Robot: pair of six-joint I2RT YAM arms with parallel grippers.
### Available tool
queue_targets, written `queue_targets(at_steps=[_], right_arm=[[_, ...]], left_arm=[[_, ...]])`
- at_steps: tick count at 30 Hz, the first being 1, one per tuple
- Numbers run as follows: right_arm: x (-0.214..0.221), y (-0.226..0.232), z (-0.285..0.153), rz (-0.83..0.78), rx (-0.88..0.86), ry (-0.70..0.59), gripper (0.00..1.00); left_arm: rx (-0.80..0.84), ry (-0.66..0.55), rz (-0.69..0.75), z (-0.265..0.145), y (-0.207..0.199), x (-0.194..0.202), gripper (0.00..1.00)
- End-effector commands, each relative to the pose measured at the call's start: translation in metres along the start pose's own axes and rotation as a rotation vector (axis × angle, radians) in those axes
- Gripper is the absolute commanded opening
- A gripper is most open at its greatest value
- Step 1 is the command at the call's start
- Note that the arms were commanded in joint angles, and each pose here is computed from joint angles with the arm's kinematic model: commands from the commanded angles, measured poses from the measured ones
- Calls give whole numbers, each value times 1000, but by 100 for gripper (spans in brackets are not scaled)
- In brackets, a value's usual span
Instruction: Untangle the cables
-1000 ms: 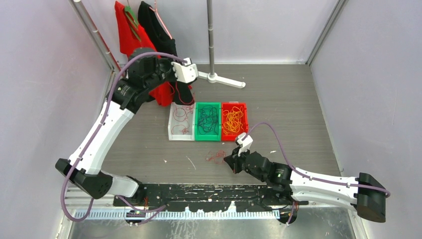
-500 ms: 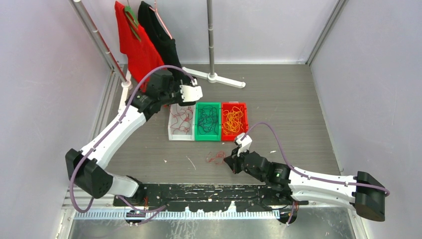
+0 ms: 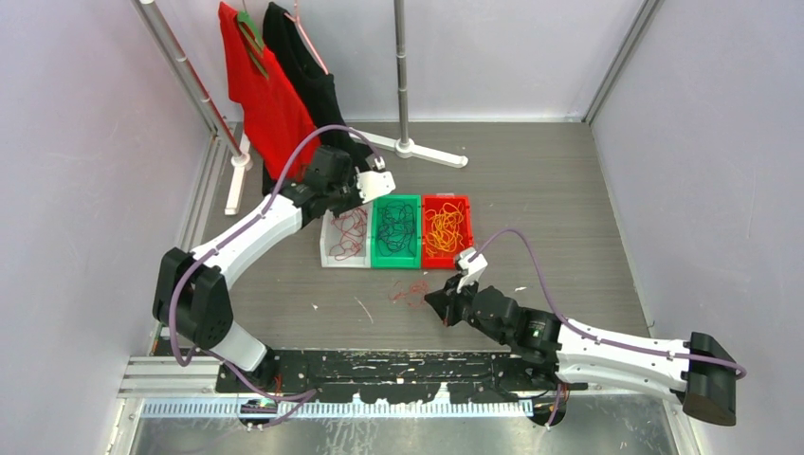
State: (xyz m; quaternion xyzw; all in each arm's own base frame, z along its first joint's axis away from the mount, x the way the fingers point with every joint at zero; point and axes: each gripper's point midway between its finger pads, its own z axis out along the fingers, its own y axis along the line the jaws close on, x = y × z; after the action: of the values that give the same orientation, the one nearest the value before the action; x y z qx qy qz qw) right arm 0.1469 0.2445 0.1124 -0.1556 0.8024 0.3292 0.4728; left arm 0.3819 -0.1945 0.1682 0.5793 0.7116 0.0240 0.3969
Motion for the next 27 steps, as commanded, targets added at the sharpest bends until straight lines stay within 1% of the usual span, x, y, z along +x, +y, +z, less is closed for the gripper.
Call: queue_targets(at_steps=[1, 6, 11, 14, 17, 19, 20, 21, 22, 23, 24, 25, 27], right_arm=[[-41, 13, -5, 77, -10, -111, 1], [-57, 17, -7, 78, 8, -125, 1], [-73, 20, -7, 85, 30, -142, 1], [-82, 22, -6, 88, 38, -147, 1], [-89, 25, -5, 88, 41, -152, 1], [-96, 28, -5, 88, 40, -159, 1], [-98, 29, -5, 88, 41, -159, 1], [-100, 30, -5, 89, 39, -159, 1], [-101, 31, -4, 85, 37, -156, 1], [-103, 32, -4, 86, 37, -155, 1], [-105, 33, -3, 84, 38, -152, 1], [-106, 34, -2, 83, 36, -148, 1], [-109, 37, 0, 78, 31, -138, 1]], left_arm=[[26, -25, -46, 9, -9, 2, 0], [47, 1, -61, 31, -27, 23, 0], [22, 8, -44, 52, -28, 35, 0], [34, 25, -34, 63, -34, 44, 0], [57, 47, -54, 64, -34, 45, 0], [95, 53, -83, 54, -30, 39, 0], [118, 56, -110, 45, -28, 37, 9], [142, 44, -141, 35, -25, 31, 21], [177, 37, -174, 20, -26, 27, 41], [205, 10, -197, 6, -25, 18, 56], [233, -9, -213, -6, -26, 12, 69], [267, -28, -220, -20, -29, 5, 78], [307, -42, -225, -47, -30, -8, 86]])
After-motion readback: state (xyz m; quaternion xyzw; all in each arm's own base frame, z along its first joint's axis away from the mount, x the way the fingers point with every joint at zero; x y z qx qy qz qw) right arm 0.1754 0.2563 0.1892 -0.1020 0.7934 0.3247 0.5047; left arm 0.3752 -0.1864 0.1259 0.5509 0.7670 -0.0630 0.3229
